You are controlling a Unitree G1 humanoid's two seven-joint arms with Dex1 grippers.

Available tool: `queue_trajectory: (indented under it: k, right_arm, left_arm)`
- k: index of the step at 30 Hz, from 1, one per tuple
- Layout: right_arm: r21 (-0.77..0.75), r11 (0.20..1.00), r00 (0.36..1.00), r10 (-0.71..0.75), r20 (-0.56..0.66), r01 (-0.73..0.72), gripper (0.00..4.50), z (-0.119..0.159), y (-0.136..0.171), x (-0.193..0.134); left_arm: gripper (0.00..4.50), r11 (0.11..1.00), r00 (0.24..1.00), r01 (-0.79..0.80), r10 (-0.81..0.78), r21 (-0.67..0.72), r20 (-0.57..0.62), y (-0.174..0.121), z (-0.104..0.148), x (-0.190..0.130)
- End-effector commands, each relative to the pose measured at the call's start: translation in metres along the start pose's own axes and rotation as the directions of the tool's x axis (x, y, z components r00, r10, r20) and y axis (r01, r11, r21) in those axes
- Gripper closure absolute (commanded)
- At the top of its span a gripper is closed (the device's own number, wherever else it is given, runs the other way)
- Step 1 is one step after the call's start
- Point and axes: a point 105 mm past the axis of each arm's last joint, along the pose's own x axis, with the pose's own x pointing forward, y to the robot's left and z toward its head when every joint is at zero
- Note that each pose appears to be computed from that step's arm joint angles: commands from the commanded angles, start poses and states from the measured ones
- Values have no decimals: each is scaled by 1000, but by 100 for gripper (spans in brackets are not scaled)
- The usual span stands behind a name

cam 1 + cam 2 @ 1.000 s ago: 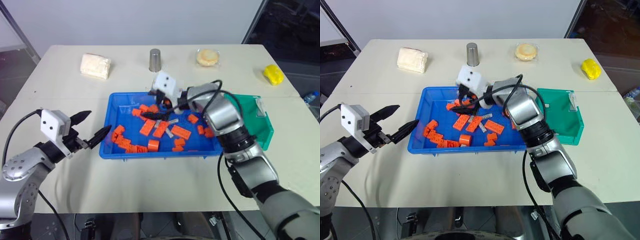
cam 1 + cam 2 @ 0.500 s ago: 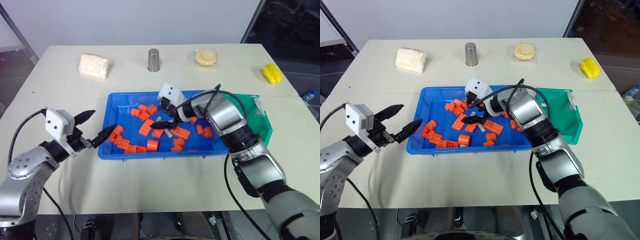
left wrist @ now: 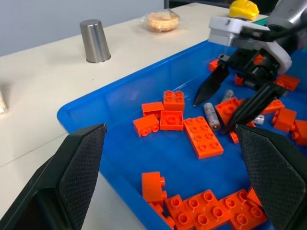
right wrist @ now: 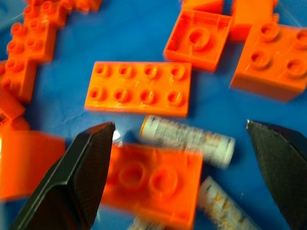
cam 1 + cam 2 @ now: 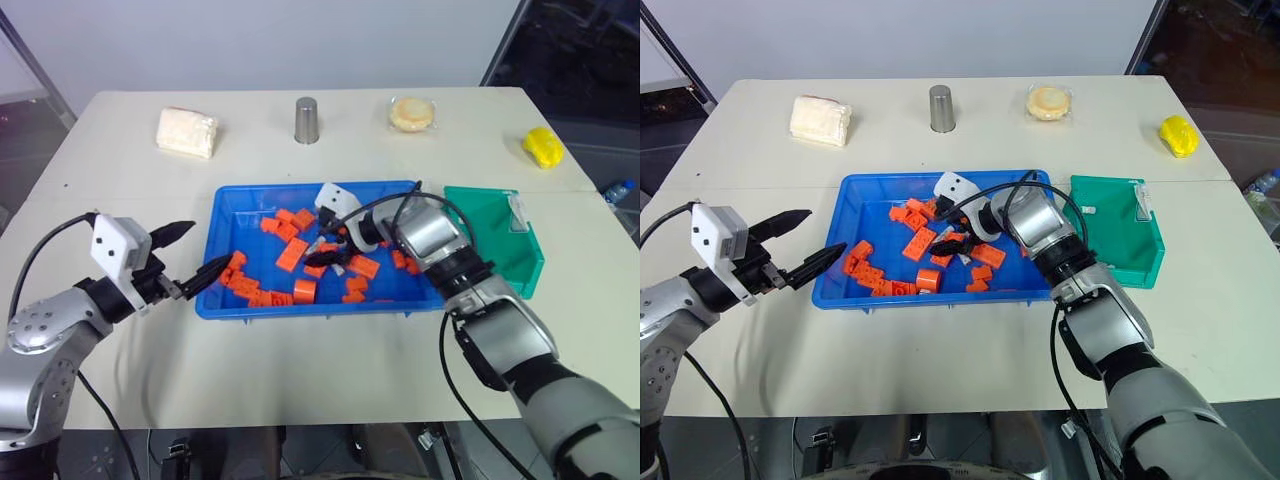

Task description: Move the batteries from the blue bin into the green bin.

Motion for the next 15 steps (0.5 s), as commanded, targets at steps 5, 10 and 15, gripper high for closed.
queue_trajectory:
  k: [5, 10, 15]
  right_arm:
    - [2, 1000, 1000, -25, 8, 25, 2, 8, -7, -4]
    - [-33, 999, 999, -35, -17, 35, 2, 4, -7, -10]
    - [-49, 999, 999, -26, -38, 24, 2, -2, -1, -15]
  left_arm:
    - [0, 999, 999, -1, -1, 36, 36, -7, 8, 3]
    - [0, 999, 999, -5, 3, 38, 38, -7, 7, 2]
    - [0, 999, 999, -5, 3, 41, 42, -7, 6, 4]
